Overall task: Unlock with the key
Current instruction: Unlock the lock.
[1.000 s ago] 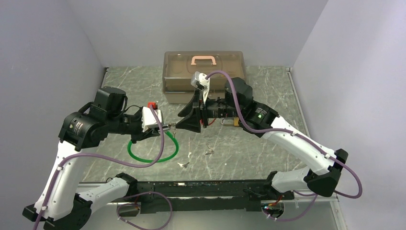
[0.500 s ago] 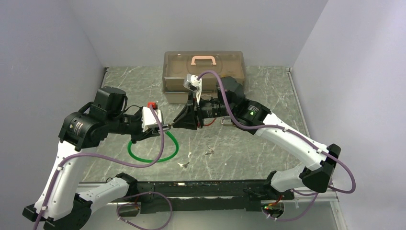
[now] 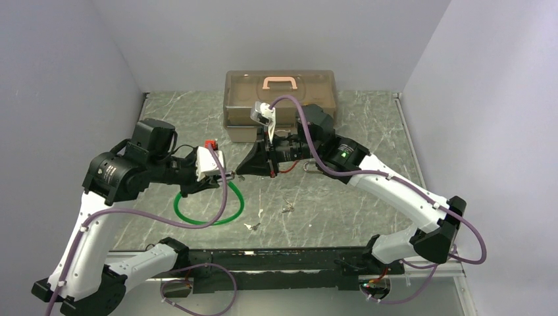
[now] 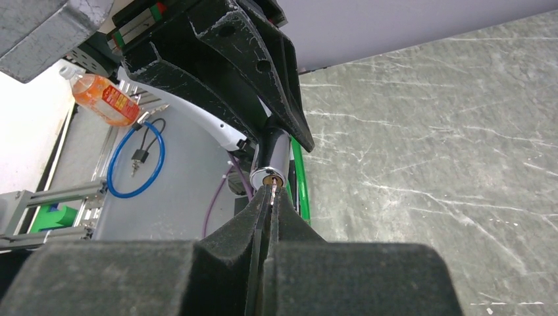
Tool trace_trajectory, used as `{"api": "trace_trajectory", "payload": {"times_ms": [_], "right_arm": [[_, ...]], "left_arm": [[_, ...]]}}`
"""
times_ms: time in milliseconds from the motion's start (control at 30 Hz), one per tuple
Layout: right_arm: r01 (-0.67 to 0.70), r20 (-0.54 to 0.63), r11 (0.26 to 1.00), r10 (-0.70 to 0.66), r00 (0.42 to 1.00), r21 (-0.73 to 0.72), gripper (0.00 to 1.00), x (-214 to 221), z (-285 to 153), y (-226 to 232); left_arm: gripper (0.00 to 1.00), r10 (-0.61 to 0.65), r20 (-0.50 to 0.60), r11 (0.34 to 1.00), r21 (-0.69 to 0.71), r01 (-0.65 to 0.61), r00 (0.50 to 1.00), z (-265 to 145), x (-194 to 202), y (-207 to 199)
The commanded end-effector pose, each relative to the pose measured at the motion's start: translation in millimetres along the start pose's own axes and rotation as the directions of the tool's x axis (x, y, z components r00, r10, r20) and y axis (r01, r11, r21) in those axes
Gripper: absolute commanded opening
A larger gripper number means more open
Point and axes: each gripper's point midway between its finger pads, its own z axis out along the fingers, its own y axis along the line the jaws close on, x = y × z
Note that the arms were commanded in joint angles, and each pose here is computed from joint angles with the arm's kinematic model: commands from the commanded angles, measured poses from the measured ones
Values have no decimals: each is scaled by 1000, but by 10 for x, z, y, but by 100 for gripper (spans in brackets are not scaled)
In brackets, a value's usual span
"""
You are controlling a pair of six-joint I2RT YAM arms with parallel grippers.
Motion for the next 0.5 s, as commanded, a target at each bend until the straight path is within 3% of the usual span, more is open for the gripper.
{"api": "trace_trajectory", "payload": {"times_ms": [0, 233, 467], "right_arm": [[8, 25, 999, -7, 1000, -41, 0, -52, 45, 106], [-202, 16, 979, 202, 979, -25, 0, -4, 172, -1], [-442, 86, 896, 439, 894, 26, 0, -143, 176, -207]], "left_arm": [[0, 90, 94, 995, -51, -85, 992, -77, -312, 121], [0, 236, 37, 964, -135, -229, 971, -140, -454, 306], [0, 405, -38, 861, -321, -395, 914, -331, -703, 617]]}}
